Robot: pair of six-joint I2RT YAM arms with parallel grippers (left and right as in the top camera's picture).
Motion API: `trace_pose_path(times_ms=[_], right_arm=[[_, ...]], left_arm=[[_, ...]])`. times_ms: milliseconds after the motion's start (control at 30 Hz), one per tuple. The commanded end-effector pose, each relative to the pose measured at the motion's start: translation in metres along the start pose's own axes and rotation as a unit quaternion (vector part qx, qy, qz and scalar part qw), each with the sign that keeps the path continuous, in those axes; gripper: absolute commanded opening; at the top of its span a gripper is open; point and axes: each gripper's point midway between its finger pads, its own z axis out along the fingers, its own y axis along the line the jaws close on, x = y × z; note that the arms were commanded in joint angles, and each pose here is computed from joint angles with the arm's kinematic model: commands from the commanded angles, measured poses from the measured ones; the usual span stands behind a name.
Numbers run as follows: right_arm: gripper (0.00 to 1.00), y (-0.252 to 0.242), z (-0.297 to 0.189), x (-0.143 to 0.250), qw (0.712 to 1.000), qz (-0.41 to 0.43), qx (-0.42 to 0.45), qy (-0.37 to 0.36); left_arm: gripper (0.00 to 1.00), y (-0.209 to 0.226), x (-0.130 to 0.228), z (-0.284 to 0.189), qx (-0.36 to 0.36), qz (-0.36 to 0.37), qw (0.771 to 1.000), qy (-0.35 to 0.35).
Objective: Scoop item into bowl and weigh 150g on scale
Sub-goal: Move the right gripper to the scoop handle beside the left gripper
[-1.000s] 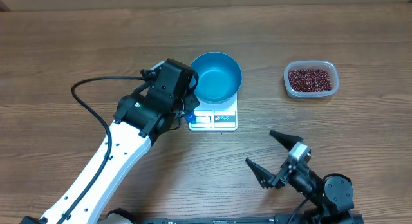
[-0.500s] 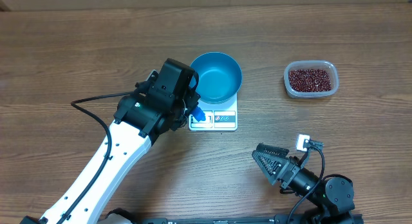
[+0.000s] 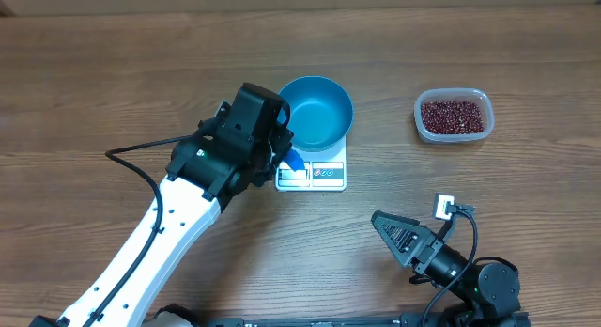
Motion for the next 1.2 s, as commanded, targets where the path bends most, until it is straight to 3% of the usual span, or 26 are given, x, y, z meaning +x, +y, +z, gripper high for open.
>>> trace_pose_path(times_ms=[0,300,500,700,933,1167], right_arm=[[0.94,0.022,-0.001,-0.008,0.999,-0.037,-0.008,-0.007],[0.9,0.035,0.023,-0.029,0.994,-0.097,0.053,0.025],[0.9,0.049,0.065,-0.037,0.983,-0.144,0.073,0.086],[0.82,0.035,0.113,-0.031,0.973,-0.151,0.117,0.126],[0.76,0.021,0.15,-0.022,0.96,-0.188,0.165,0.123],[0.6,0.017,0.167,-0.021,0.961,-0.197,0.157,0.113]], left_arm=[[0.04,-0.013,-0.001,-0.011,0.025,-0.032,0.999,-0.005],[0.04,-0.013,-0.008,-0.012,0.025,-0.056,0.998,-0.024],[0.04,-0.012,-0.008,-0.012,0.025,-0.056,0.998,-0.024],[0.04,-0.012,-0.008,-0.012,0.025,-0.057,0.998,-0.024],[0.04,-0.012,-0.007,-0.012,0.023,-0.062,0.998,-0.02],[0.04,-0.012,-0.002,-0.011,0.024,-0.061,0.998,-0.006]])
